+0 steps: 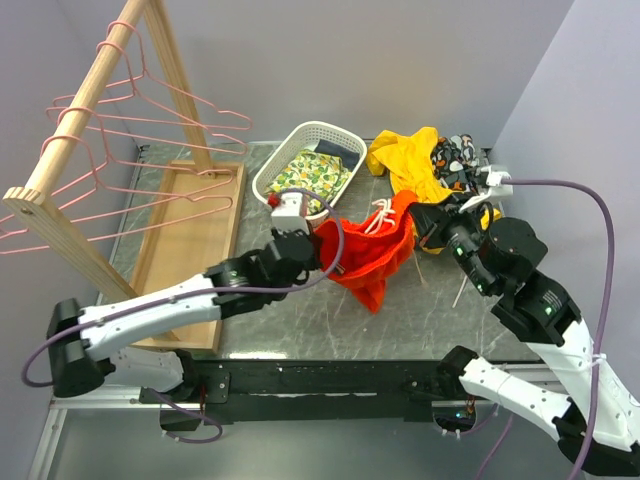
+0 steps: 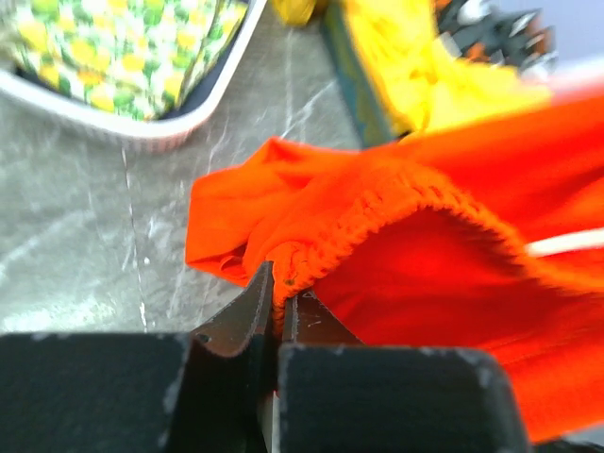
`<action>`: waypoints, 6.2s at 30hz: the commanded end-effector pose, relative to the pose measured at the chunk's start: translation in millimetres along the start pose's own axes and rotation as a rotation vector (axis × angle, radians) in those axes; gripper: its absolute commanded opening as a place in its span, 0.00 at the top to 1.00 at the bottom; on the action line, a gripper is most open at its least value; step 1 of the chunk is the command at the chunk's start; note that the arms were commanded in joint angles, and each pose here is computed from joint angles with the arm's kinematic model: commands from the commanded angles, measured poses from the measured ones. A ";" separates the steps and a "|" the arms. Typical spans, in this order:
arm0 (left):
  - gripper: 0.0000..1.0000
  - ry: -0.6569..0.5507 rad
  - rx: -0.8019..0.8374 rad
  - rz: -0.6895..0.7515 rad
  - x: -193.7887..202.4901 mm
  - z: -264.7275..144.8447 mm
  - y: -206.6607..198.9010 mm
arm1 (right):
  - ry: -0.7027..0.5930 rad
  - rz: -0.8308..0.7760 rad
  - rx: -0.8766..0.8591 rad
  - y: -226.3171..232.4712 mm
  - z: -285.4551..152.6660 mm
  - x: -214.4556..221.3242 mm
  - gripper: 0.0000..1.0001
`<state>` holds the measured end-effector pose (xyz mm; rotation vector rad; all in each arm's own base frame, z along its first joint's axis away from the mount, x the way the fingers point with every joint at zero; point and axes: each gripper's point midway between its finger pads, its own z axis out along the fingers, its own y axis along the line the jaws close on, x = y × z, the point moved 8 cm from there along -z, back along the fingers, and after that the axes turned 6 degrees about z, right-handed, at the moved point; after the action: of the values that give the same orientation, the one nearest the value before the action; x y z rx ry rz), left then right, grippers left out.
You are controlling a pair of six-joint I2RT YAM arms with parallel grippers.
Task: Place the shorts on the hanger
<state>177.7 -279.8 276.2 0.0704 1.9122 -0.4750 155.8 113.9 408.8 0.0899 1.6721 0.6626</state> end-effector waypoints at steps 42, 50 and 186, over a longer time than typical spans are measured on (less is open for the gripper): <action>0.14 0.255 0.030 -0.009 85.4 -13.6 41.0 | 0.203 -0.072 -0.394 32.1 40.5 43.3 0.19; 0.08 0.268 0.015 -0.069 99.8 -27.3 61.7 | 0.242 -0.375 -0.744 156.1 78.7 19.6 0.27; 0.83 0.235 -0.287 -0.092 72.9 44.9 83.6 | 0.622 0.020 -0.056 -33.1 -111.1 89.4 1.00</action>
<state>191.5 -240.4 151.5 -0.0832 2.2732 -0.2896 61.4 86.2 310.5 -0.0918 2.1946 0.6627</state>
